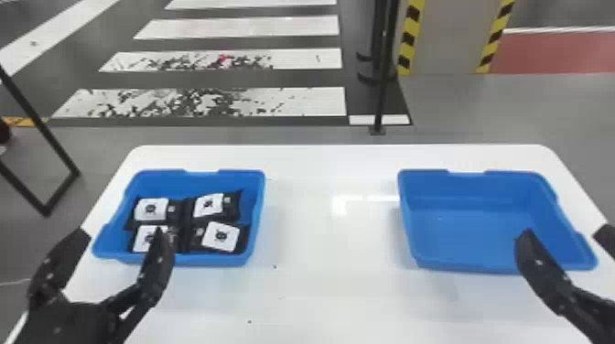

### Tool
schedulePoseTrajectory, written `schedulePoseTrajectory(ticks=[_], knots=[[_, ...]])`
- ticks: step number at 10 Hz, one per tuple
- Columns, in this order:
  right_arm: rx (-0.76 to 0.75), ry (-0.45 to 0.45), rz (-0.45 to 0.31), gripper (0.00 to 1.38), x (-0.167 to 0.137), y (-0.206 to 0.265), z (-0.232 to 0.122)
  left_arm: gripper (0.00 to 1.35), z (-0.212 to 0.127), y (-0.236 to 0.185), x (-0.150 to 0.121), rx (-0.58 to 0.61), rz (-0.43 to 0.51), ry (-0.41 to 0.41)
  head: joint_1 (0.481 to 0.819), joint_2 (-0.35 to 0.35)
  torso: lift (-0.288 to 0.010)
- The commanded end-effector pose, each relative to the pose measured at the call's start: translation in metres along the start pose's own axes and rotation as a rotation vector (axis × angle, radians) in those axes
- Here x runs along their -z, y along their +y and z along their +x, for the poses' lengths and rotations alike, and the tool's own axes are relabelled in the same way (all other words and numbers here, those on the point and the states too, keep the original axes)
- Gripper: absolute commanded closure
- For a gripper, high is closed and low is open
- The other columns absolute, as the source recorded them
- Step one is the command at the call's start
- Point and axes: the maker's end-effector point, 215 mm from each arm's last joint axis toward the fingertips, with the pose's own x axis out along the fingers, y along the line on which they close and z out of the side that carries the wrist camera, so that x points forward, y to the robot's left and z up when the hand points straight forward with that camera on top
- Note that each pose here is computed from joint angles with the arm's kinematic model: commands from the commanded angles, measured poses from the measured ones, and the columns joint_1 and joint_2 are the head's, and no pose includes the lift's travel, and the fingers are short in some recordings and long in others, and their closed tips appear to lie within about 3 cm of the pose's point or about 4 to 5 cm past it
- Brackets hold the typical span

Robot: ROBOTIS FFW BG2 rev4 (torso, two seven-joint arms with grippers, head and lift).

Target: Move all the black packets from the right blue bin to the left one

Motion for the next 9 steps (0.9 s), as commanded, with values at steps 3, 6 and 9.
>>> schedulePoseTrajectory(ticks=[3, 6, 9], knots=[[-0.001, -0.007, -0.002, 0.14, -0.0021, 0.0005, 0.0001, 0.11, -0.0009, 0.0015, 0.0023, -0.004, 0.0, 0.008, 0.695, 0.07, -0.14], [0.0, -0.01, -0.001, 0.14, -0.003, 0.0002, 0.0001, 0.11, -0.0002, 0.0004, 0.0016, 0.001, 0.002, 0.005, 0.695, 0.07, -0.14], [-0.001, -0.017, -0.002, 0.14, -0.0046, 0.0001, 0.0, 0.11, -0.0002, -0.001, 0.0002, 0.008, 0.005, 0.001, 0.695, 0.067, -0.14]])
